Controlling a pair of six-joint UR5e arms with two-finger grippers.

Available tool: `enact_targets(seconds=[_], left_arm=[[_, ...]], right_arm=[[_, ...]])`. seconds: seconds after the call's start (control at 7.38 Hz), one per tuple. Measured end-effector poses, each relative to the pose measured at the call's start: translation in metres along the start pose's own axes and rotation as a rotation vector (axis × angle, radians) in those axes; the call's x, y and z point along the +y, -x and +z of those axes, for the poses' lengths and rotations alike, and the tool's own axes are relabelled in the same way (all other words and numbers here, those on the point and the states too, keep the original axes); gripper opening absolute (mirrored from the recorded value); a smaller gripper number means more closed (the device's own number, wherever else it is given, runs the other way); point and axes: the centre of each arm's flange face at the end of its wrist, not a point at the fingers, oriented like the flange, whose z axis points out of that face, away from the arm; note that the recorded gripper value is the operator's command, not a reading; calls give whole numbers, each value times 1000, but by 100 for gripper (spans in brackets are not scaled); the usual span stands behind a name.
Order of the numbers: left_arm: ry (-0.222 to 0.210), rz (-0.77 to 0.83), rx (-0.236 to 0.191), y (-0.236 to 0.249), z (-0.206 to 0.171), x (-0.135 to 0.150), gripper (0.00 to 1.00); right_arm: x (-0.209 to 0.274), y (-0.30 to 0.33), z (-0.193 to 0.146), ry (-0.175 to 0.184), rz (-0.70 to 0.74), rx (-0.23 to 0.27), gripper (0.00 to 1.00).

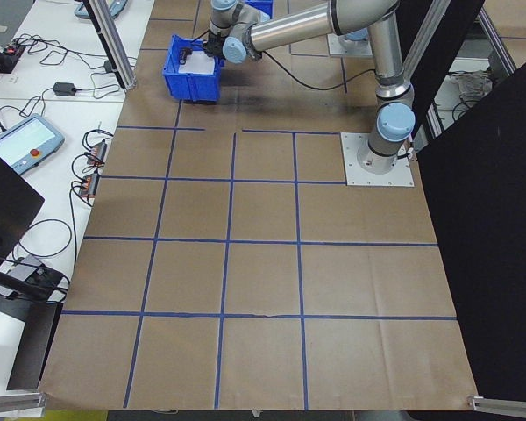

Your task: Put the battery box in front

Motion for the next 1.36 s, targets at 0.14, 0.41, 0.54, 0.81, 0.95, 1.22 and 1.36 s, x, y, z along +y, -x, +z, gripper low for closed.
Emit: enact_targets(seconds=[0.14, 0.41, 0.54, 0.81, 0.95, 1.22, 1.36], left_arm=[[1, -8, 5, 7, 1, 2, 0], [4, -73, 10, 25, 6, 2, 0], [5, -95, 14, 33, 6, 1, 0], [11, -108, 23, 37, 6, 0, 57], [12, -109, 17, 38, 9, 0, 88], [4, -106, 5, 39, 13, -3, 99], [2, -96, 4, 37, 8, -2, 99]], right_arm=[[-4, 10, 2, -1, 2, -3, 0], [-13, 38, 3, 4, 7, 4, 0], [-18, 51, 4, 5, 9, 9, 0], [-25, 70, 6, 5, 15, 14, 0], [-28, 75, 7, 2, 24, 15, 0], [-33, 81, 10, -11, 37, 2, 0], [-40, 83, 10, -17, 44, -4, 0]])
